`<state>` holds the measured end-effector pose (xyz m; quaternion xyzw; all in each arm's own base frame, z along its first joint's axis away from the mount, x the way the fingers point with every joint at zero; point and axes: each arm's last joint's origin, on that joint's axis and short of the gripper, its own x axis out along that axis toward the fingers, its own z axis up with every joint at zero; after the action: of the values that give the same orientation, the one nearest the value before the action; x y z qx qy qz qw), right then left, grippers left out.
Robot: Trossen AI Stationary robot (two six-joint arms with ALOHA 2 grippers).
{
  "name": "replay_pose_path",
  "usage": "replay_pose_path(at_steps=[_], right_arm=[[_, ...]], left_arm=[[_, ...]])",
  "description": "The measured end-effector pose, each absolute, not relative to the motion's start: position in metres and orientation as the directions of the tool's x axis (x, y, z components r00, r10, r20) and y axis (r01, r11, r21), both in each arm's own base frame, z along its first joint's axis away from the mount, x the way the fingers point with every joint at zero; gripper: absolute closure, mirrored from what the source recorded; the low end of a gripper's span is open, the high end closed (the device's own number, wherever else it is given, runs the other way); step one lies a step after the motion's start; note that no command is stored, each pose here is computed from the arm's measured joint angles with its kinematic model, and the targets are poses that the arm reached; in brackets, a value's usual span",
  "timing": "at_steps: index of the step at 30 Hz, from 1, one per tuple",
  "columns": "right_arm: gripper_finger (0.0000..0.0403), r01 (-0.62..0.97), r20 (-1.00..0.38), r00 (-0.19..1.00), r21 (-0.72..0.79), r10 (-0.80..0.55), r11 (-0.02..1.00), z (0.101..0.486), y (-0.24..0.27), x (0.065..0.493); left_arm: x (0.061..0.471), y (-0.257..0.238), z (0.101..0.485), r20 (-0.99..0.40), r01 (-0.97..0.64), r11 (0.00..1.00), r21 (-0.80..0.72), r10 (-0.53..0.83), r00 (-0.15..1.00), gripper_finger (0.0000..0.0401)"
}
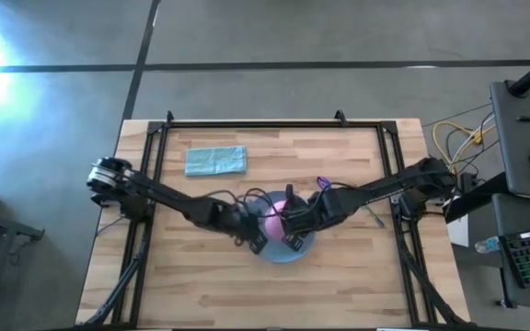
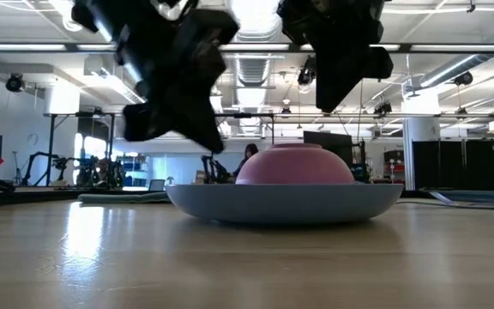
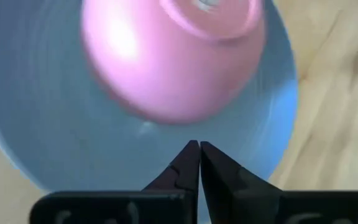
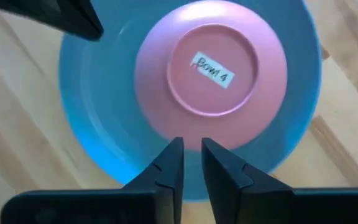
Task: Set table place
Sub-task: Adjust the position of the pink bowl upward
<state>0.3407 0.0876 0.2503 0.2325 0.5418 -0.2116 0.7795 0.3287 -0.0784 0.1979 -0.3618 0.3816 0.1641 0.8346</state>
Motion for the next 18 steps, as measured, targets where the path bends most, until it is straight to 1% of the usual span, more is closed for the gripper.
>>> replay_pose_path(at_steps=[3,5,8,12,18], right_arm=[[0.0372,0.657,-0.936,0.322,0.112,-0.144,0.746,0.249,0.076,0.342],[0.0381,0.705,-0.94,0.293,0.089,-0.174,0.703,0.246,0.066,0.341],[0.039,0.746,-0.957,0.22,0.039,-0.191,0.665,0.24,0.051,0.338],[0.0393,0.756,-0.982,0.152,0.04,-0.115,0.654,0.217,0.038,0.337],[0.0394,0.75,-0.978,0.202,0.118,-0.054,0.65,0.205,0.033,0.341]], left_arm=[[0.308,-0.07,0.189,-0.737,-0.59,0.603,-0.536,0.006,0.675,0.0401],[0.292,-0.067,0.184,-0.751,-0.625,0.57,-0.534,0.02,0.66,0.0401],[0.272,-0.066,0.185,-0.738,-0.635,0.536,-0.556,0.033,0.674,0.0401],[0.256,-0.061,0.186,-0.724,-0.65,0.503,-0.57,0.068,0.687,0.0401],[0.248,-0.058,0.181,-0.725,-0.674,0.466,-0.573,0.094,0.682,0.0401]])
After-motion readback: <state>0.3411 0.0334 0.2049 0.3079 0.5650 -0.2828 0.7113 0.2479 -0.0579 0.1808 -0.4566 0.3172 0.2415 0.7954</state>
